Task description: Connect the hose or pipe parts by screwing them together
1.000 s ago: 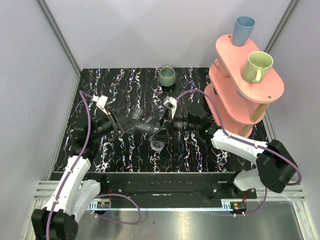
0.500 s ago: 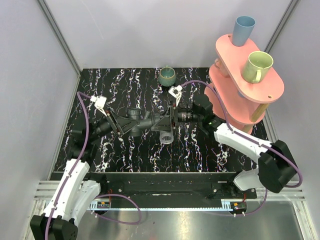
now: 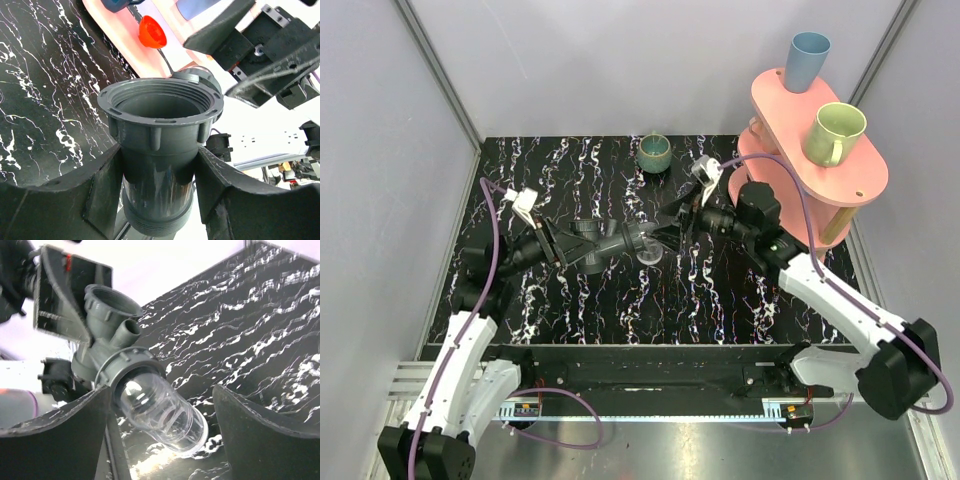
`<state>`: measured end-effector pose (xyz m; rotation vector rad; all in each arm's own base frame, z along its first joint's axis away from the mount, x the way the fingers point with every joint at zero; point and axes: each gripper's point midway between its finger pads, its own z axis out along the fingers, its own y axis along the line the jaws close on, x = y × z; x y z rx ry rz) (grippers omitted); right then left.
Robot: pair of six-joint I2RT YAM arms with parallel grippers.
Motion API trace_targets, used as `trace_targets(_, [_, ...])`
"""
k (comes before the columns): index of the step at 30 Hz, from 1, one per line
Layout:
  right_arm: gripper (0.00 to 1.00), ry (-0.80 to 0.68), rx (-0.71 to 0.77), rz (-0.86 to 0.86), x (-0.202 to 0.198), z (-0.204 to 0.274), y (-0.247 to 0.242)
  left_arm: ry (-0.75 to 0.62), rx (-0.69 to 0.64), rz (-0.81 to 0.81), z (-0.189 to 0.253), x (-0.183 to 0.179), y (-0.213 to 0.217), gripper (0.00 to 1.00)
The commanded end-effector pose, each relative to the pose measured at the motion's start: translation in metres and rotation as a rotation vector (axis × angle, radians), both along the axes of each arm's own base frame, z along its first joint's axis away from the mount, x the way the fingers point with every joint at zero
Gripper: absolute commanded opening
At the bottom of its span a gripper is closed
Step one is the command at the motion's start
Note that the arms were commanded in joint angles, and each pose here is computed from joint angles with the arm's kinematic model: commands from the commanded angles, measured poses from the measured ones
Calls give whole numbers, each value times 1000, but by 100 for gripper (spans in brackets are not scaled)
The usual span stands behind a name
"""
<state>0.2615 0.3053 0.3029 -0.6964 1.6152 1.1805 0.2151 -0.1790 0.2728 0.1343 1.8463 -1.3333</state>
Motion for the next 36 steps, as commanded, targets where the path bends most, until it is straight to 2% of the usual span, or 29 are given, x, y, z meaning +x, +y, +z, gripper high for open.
trace_targets(1, [92,-416,-39,127,-26,30,-11,-61,-13,-52,32,-7,-3,0])
trace_targets(2, [92,-467,-52,162,-31,25,-10,-44,-14,-69,34,-7,-5,0])
trace_targets(3, [92,-577,-69,212,-39,26,-11,-28,-4,-75,31,-6,-5,0])
trace_targets(4, [93,-620,-78,237,-43,23,-11,35,10,-79,23,-8,-5,0])
trace_targets(6, [94,-694,-115,278,-49,18,-10,47,54,-120,21,-6,-6,0])
trace_targets(7, [94,-709,-123,290,-51,19,-9,107,74,-133,12,-10,-5,0])
trace_targets(9, [94,-736,-154,351,-63,17,-5,117,133,-112,8,-3,-1,0])
trace_targets(12, [93,-769,-202,379,-73,13,3,185,152,-124,0,-1,-1,0])
trace_targets(20, [93,-756,-260,433,-82,-7,22,380,138,-157,-14,4,-5,0])
trace_targets(27, [93,-726,-313,420,-67,-32,30,340,137,-160,-8,3,-5,0])
trace_targets(36, [92,-643,-296,458,-68,-51,40,346,104,-212,-6,-3,-13,0])
